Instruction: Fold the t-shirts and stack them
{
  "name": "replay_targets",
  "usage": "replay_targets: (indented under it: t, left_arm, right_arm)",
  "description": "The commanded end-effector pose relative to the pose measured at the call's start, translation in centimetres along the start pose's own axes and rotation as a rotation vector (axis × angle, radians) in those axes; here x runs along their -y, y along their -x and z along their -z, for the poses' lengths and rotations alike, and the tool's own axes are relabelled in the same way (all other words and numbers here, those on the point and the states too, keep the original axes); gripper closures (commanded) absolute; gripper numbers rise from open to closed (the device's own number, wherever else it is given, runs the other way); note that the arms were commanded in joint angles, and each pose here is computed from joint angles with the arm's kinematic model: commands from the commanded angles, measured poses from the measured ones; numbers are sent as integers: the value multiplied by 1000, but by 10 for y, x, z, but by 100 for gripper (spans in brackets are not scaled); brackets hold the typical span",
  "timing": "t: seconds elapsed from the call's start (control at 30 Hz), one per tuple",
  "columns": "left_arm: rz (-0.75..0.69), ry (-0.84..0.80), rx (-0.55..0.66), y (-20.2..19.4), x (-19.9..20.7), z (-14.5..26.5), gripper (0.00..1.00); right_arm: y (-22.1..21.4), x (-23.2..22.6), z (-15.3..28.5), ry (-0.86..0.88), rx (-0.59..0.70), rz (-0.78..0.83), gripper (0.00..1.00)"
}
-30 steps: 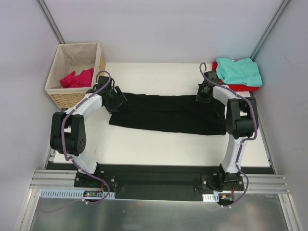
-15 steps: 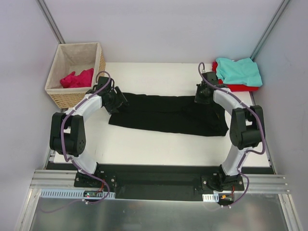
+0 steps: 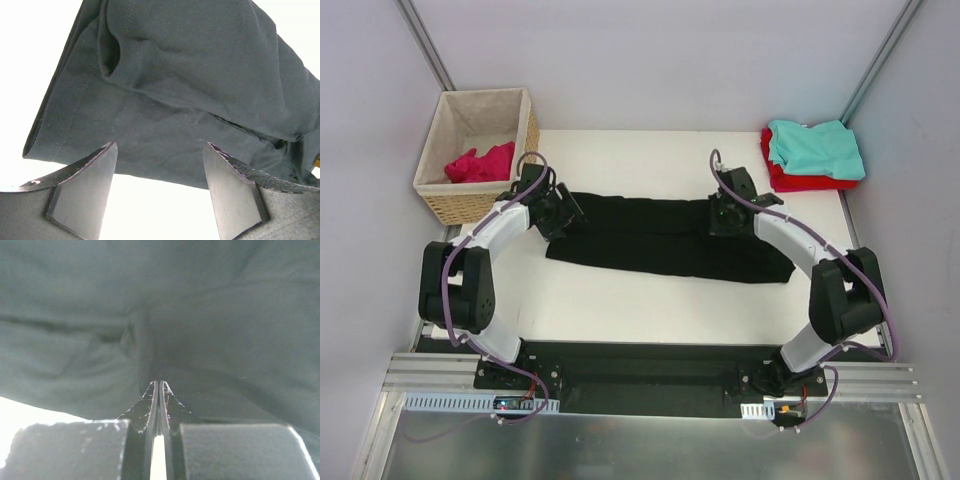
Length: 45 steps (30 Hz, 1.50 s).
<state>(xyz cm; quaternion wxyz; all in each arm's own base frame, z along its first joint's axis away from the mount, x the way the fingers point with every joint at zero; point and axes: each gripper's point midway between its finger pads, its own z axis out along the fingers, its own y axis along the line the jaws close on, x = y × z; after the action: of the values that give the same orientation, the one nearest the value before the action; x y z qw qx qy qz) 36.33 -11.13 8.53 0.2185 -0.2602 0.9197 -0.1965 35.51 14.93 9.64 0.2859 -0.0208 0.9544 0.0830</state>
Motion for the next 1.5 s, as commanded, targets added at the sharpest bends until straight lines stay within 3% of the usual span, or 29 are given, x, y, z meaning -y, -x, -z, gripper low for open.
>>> replay_targets:
  t: [0.0, 0.1, 0.2, 0.23, 0.27, 0.3, 0.33, 0.57, 0.87, 1.17, 1.47]
  left_arm:
    - [-4, -39, 29, 2, 9, 13, 31]
    - [-3, -35, 20, -2, 8, 12, 31]
    - [-8, -36, 21, -3, 8, 12, 31]
    - [-9, -34, 21, -4, 6, 13, 31]
    - [-11, -35, 22, -5, 6, 14, 31]
    - [-14, -33, 25, -5, 5, 14, 31]
    - [-14, -35, 27, -5, 5, 16, 31]
    - [-48, -89, 11, -12, 21, 24, 31]
    - [-232, -205, -66, -60, 51, 41, 31]
    - [-220, -69, -123, -86, 5, 17, 31]
    - [-223, 17, -49, -66, -3, 6, 31]
  right_arm:
    - [-27, -17, 5, -6, -32, 45, 99]
    - [-44, -29, -2, -6, -59, 69, 95]
    - [-52, -37, -4, -14, -66, 86, 63]
    - [-50, -40, -3, -12, -56, 93, 60]
    - [-49, -41, 0, -27, -49, 103, 52]
    - [-47, -39, 2, -41, -43, 106, 12]
    - [-36, -41, 9, -45, -12, 106, 4]
    - [-1, -5, 41, -157, 87, 87, 4]
    - [-25, 52, 15, -182, 34, -108, 4]
    - [-47, 69, -8, -233, -52, -200, 4]
    - [-44, 73, -9, -231, -50, -231, 4]
